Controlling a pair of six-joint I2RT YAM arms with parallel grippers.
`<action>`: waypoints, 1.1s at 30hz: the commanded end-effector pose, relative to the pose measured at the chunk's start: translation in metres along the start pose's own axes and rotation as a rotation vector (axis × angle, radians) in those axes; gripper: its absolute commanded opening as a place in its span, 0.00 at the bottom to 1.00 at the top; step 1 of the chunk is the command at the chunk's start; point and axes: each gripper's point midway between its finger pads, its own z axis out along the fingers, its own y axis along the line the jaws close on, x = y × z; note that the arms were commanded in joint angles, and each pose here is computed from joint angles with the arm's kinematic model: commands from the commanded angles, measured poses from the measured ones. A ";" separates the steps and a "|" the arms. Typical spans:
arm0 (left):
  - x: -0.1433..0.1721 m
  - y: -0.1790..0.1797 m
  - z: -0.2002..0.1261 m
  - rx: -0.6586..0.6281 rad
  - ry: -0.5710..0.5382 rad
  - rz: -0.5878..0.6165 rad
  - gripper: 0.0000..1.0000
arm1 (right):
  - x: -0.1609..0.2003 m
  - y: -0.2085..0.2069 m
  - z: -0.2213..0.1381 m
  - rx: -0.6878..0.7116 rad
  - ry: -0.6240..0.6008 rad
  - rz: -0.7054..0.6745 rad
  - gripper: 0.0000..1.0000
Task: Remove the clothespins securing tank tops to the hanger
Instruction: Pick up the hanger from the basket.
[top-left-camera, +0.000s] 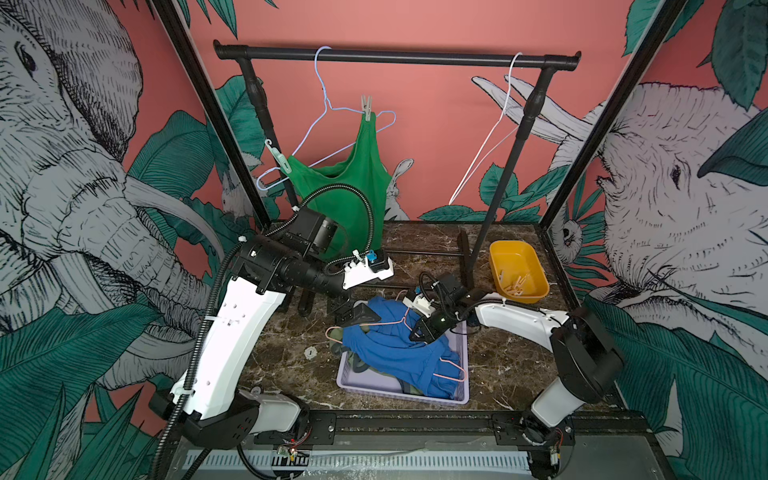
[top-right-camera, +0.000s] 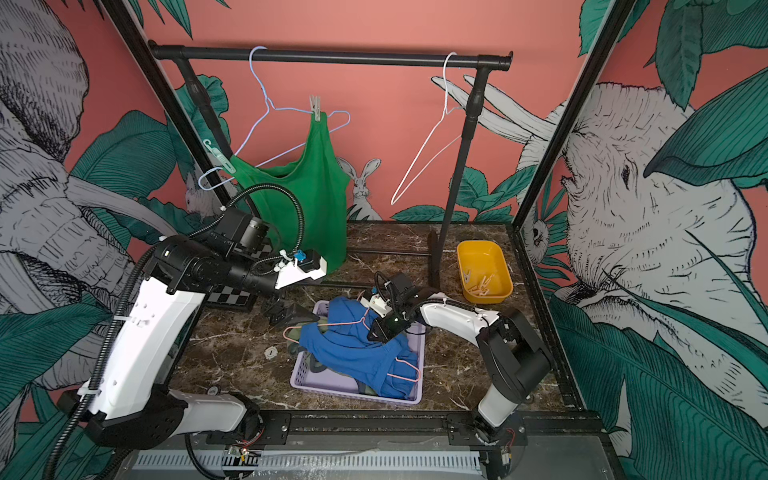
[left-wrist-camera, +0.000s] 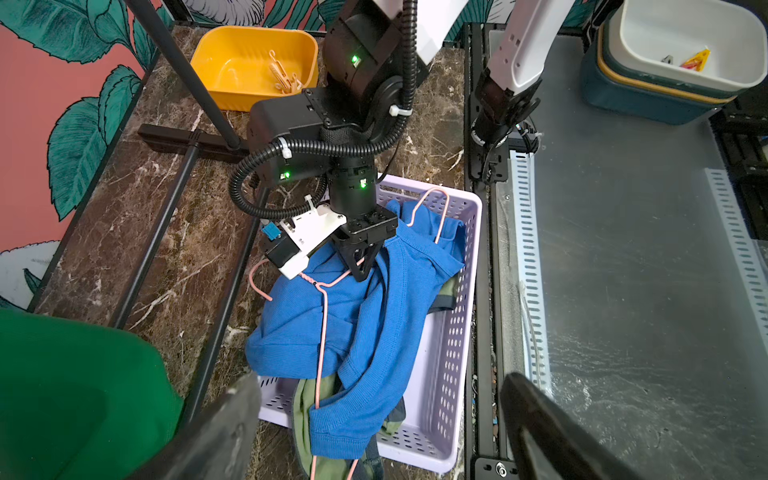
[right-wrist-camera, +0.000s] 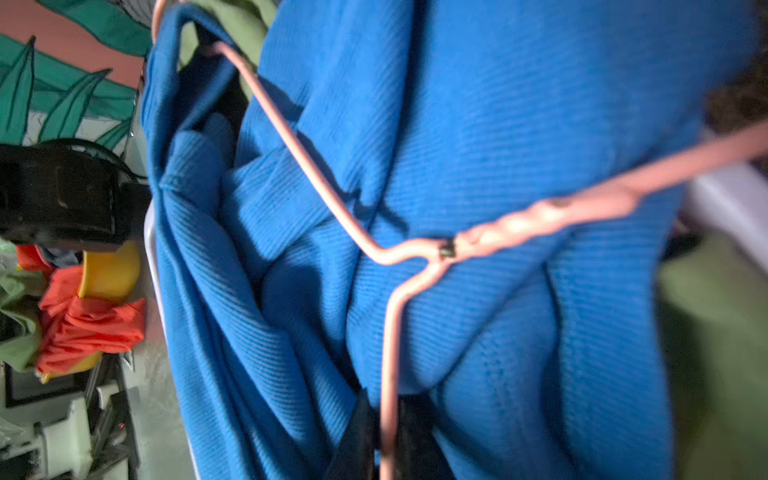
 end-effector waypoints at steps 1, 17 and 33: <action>-0.006 -0.001 -0.008 -0.047 -0.031 0.025 0.92 | -0.007 0.007 -0.009 0.011 -0.018 -0.046 0.03; 0.019 0.074 -0.024 -0.489 0.091 -0.055 0.90 | -0.040 0.068 -0.137 0.189 -0.350 -0.239 0.00; 0.033 0.105 -0.018 -0.620 0.074 -0.217 0.89 | -0.081 0.113 -0.212 0.303 -0.707 -0.259 0.00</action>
